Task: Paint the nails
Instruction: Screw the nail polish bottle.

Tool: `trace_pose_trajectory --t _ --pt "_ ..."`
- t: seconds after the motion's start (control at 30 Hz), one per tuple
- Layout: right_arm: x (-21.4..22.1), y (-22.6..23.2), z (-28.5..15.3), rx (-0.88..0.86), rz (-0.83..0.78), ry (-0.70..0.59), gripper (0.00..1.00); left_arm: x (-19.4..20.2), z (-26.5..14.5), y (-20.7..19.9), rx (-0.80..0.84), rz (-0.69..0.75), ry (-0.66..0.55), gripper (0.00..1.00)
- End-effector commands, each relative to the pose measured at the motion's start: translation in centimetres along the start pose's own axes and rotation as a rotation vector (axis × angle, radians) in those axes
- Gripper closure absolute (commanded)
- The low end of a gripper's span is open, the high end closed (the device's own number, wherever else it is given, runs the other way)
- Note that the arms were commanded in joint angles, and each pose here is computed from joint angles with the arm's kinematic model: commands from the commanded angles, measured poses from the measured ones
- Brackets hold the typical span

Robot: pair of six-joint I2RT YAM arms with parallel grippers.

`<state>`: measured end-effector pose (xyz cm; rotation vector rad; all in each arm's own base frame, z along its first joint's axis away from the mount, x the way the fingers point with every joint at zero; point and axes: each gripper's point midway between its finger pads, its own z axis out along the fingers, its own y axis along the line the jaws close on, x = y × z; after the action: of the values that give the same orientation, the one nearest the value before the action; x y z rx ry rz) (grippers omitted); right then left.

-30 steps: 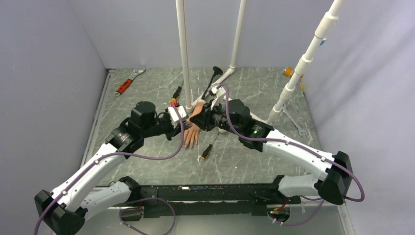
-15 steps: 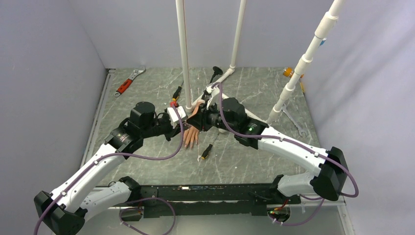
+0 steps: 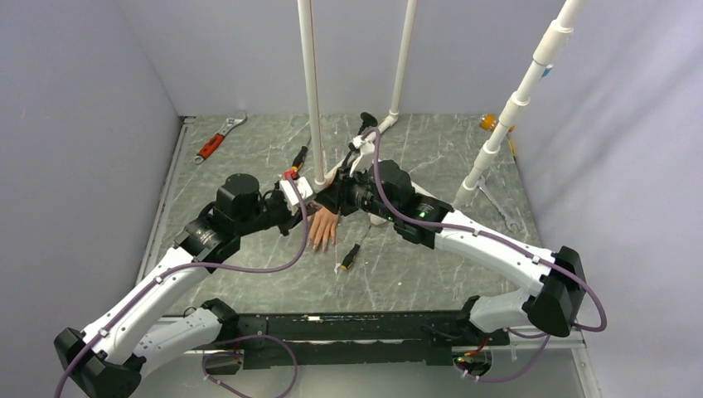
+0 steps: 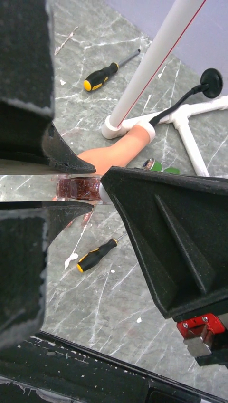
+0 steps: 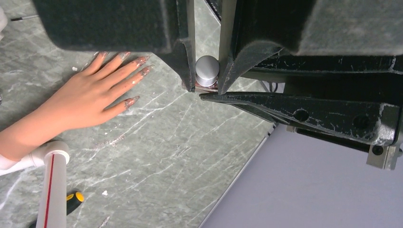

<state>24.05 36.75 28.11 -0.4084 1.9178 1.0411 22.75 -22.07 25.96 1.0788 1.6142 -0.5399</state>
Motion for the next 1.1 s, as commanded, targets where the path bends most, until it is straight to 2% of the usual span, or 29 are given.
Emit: trace_pose_trajectory --t 0.0,0.23,0.27,0.37,0.43,0.53,0.67,0.87,1.07 --pt "0.1 -1.9 -0.2 0.138 0.085 0.01 1.0 -3.0 -1.1 2.1 -0.12 0.031 -0.104 1.0" --pt "-0.1 -1.2 0.1 0.169 0.101 0.015 0.96 -3.0 -1.2 2.4 -0.139 0.033 -0.104 1.0" --pt "-0.4 -0.8 -0.1 0.151 0.091 0.01 0.9 -2.9 -1.2 2.4 -0.138 0.032 -0.1 1.0" --pt "-1.6 0.4 -1.0 0.101 0.07 -0.017 0.53 -2.9 -1.2 2.4 -0.138 0.034 -0.102 1.0" --pt "-2.7 0.9 -1.7 0.087 0.052 -0.043 0.36 -2.9 -1.3 2.4 -0.141 0.035 -0.105 1.0" --pt "-4.0 1.7 -2.9 0.064 0.024 -0.076 0.24 -3.1 -1.4 2.4 -0.14 0.038 -0.112 1.0" --pt "-5.1 2.0 -4.5 0.04 -0.03 -0.118 0.2 -3.2 -1.4 2.1 -0.125 0.039 -0.121 1.0" --pt "-5.7 4.6 -8.7 -0.172 -0.254 -0.191 0.2 -3.7 -1.3 0.7 -0.045 0.032 -0.145 1.0" --pt "-5.1 6.9 -11.6 -0.36 -0.461 -0.262 0.23 -5.5 -1.6 -3.6 0.219 0.015 -0.243 1.0"
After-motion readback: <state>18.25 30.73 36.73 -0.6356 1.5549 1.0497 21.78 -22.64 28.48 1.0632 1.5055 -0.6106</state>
